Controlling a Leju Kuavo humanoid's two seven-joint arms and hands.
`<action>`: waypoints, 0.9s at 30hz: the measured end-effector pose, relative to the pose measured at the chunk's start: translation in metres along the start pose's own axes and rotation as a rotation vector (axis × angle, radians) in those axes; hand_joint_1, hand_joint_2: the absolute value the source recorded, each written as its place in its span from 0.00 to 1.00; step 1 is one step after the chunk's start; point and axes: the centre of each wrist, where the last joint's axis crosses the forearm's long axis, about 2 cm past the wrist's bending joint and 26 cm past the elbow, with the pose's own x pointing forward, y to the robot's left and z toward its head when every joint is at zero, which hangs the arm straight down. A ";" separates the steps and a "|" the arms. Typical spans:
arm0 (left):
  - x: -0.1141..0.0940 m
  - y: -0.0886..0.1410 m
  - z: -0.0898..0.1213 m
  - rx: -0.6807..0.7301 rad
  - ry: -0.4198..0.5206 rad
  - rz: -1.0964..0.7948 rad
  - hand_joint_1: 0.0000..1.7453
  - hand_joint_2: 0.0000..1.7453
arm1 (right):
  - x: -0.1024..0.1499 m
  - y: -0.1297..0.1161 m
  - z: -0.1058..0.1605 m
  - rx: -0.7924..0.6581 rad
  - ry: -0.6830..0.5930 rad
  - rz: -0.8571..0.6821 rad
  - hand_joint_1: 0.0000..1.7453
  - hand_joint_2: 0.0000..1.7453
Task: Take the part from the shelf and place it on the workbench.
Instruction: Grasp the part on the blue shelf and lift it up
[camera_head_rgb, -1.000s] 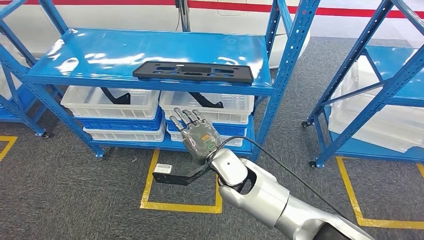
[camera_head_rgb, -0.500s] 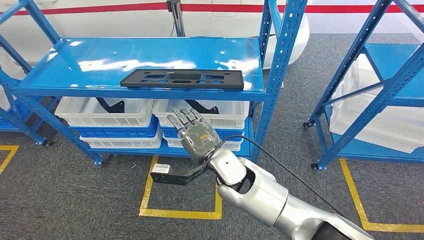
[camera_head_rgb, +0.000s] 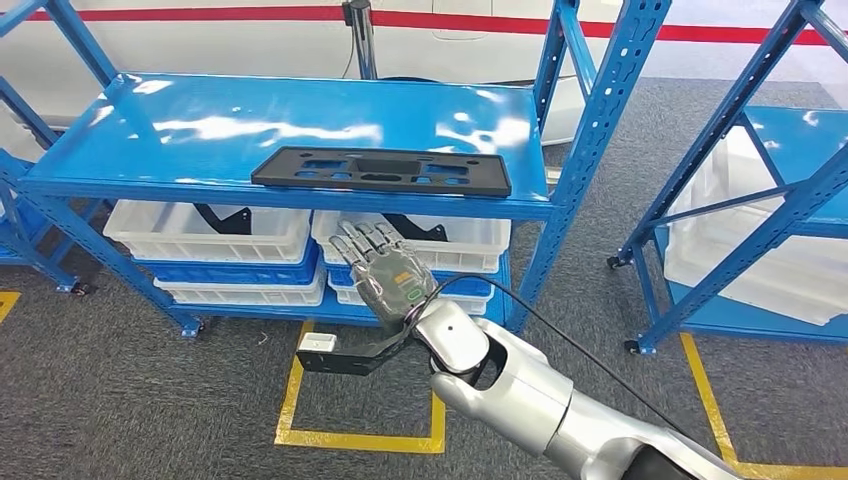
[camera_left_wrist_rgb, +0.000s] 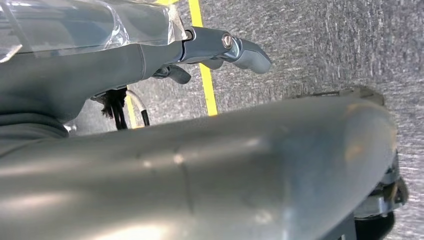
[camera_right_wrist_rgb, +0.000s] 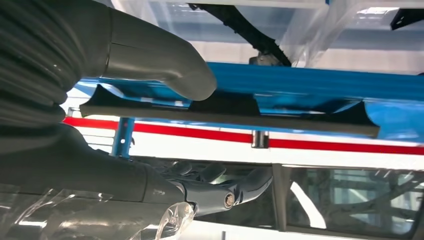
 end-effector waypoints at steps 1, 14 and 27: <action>0.000 0.000 0.000 0.000 0.000 0.000 0.00 0.00 | 0.000 0.000 0.000 0.001 0.000 0.000 0.00 1.00; 0.001 0.001 0.000 0.002 -0.003 0.003 0.00 0.00 | 0.002 -0.001 -0.002 0.004 -0.008 0.001 0.00 1.00; 0.001 0.001 0.000 0.001 -0.002 0.003 0.00 0.00 | 0.003 0.000 -0.005 0.021 -0.007 0.001 0.00 1.00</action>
